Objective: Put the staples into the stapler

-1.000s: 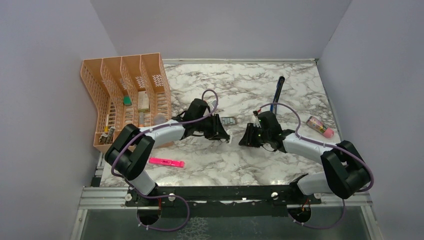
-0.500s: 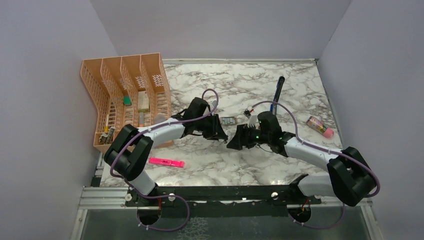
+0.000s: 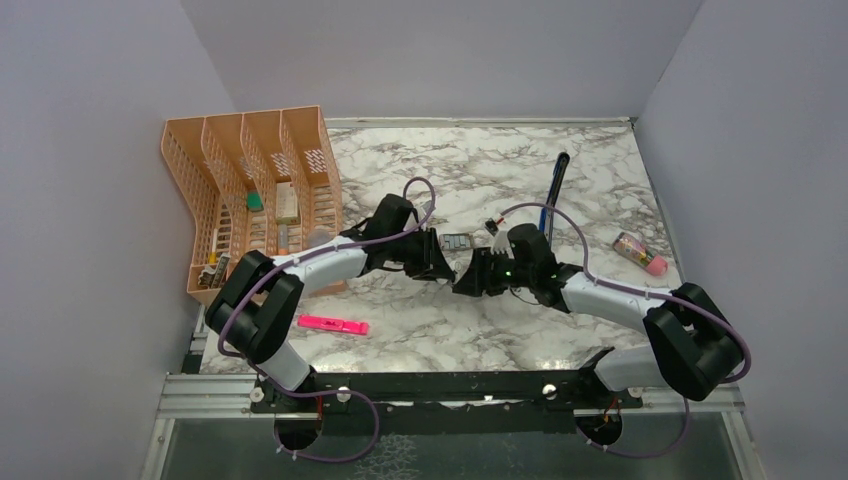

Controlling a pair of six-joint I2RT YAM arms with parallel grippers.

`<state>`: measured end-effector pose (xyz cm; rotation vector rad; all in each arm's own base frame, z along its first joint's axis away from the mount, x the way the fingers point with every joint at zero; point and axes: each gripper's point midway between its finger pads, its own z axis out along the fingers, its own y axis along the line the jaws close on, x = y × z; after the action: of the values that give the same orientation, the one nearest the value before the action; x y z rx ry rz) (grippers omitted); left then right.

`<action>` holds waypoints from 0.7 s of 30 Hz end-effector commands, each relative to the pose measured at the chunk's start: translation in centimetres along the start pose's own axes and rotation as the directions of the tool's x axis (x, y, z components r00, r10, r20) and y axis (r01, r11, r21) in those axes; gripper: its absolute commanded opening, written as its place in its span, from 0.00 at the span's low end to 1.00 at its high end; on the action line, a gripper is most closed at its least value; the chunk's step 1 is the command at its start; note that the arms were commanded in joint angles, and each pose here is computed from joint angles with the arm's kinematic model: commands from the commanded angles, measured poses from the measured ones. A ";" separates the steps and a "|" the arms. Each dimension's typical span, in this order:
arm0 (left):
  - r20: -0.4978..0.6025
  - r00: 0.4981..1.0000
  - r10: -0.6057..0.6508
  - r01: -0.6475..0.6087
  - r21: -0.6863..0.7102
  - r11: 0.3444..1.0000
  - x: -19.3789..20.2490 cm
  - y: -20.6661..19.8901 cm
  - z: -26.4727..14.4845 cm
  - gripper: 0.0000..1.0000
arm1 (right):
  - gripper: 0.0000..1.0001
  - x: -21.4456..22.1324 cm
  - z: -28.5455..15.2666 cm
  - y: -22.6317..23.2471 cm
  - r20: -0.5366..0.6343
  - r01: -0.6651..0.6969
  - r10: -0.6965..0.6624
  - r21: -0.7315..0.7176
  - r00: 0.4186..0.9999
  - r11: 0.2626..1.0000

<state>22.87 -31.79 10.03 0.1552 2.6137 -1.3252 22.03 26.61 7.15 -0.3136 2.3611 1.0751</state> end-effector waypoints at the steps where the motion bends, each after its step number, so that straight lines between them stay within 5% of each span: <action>1: -0.035 0.999 0.009 -0.007 0.066 0.998 0.9 -1.5 -1.0 0.00 | 0.50 -1.6 0.5 -0.7 0.078 0.010 -0.013 0.049 0.997 0.999; 10: -0.107 0.994 0.014 -0.009 0.052 0.999 2.3 -1.3 -1.6 0.00 | 0.33 -1.2 1.2 -2.8 0.038 0.009 -0.014 0.144 0.999 0.990; 21: -0.280 0.959 -0.042 0.047 0.010 0.999 5.7 -0.4 -2.8 0.00 | 0.31 -0.2 1.5 -2.2 -0.048 0.070 -0.066 0.095 0.997 0.993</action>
<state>19.17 -29.79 9.04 0.2165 2.8089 -1.3293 22.84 25.38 3.76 -0.3181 2.4649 0.9098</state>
